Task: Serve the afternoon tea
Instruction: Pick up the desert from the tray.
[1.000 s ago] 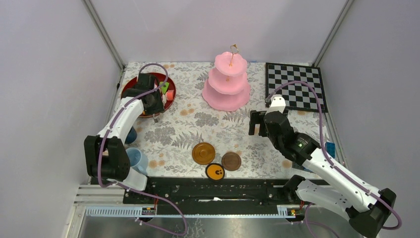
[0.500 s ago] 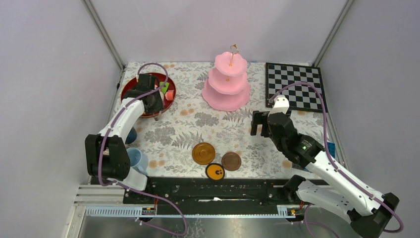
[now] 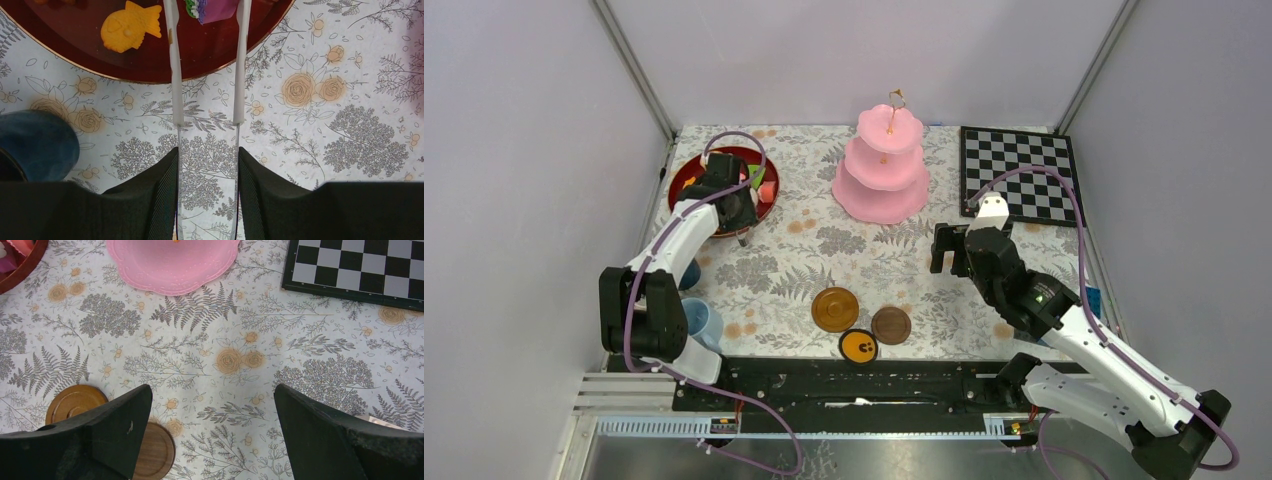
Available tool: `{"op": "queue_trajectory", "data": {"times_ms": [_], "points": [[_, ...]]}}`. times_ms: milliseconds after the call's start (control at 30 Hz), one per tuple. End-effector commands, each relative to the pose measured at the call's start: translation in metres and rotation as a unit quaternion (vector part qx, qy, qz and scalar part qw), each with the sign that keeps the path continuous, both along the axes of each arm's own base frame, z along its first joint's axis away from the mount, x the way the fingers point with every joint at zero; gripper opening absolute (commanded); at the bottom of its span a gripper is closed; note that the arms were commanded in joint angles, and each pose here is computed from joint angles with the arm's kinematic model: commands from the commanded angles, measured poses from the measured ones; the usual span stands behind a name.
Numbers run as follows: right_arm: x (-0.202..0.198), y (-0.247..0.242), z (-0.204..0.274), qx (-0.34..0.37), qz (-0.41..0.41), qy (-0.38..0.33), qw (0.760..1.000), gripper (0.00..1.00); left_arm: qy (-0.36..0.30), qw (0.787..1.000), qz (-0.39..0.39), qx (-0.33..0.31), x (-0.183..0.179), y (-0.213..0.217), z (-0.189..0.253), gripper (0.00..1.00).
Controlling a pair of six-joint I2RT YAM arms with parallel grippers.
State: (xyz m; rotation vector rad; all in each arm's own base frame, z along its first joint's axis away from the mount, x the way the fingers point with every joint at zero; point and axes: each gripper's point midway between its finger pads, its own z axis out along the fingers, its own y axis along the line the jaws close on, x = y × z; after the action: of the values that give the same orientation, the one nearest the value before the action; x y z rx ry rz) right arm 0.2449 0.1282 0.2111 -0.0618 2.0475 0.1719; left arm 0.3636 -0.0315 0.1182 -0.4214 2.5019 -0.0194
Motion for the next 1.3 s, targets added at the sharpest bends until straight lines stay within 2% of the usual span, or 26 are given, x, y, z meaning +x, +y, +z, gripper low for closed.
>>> {"op": "queue_trajectory", "data": {"times_ms": [0,367,633,733,800,1000,1267], "points": [[0.000,-0.002,0.005,0.010,-0.006,-0.007,1.000,1.00,-0.029,0.999,0.015,0.011,0.013,0.005,0.002,0.44],[-0.001,-0.002,0.007,0.015,-0.003,-0.009,1.000,1.00,-0.023,0.999,0.017,0.015,0.015,0.006,-0.007,0.37],[-0.002,-0.003,0.008,0.017,-0.002,-0.012,1.000,1.00,-0.019,0.999,0.015,0.033,0.011,0.007,-0.004,0.12],[-0.002,-0.003,0.008,0.017,-0.003,-0.013,1.000,1.00,-0.023,0.999,0.016,0.035,0.009,0.007,0.000,0.09],[-0.002,-0.002,0.008,0.017,-0.003,-0.011,1.000,1.00,-0.026,0.999,0.016,0.035,0.009,0.007,0.003,0.12],[-0.001,-0.001,0.006,0.017,-0.002,-0.010,1.000,1.00,-0.027,0.998,0.012,0.046,0.008,0.010,0.005,0.38],[-0.001,-0.001,0.005,0.017,-0.001,-0.009,1.000,1.00,-0.024,0.999,-0.008,0.042,0.011,0.005,0.002,0.48]]}}
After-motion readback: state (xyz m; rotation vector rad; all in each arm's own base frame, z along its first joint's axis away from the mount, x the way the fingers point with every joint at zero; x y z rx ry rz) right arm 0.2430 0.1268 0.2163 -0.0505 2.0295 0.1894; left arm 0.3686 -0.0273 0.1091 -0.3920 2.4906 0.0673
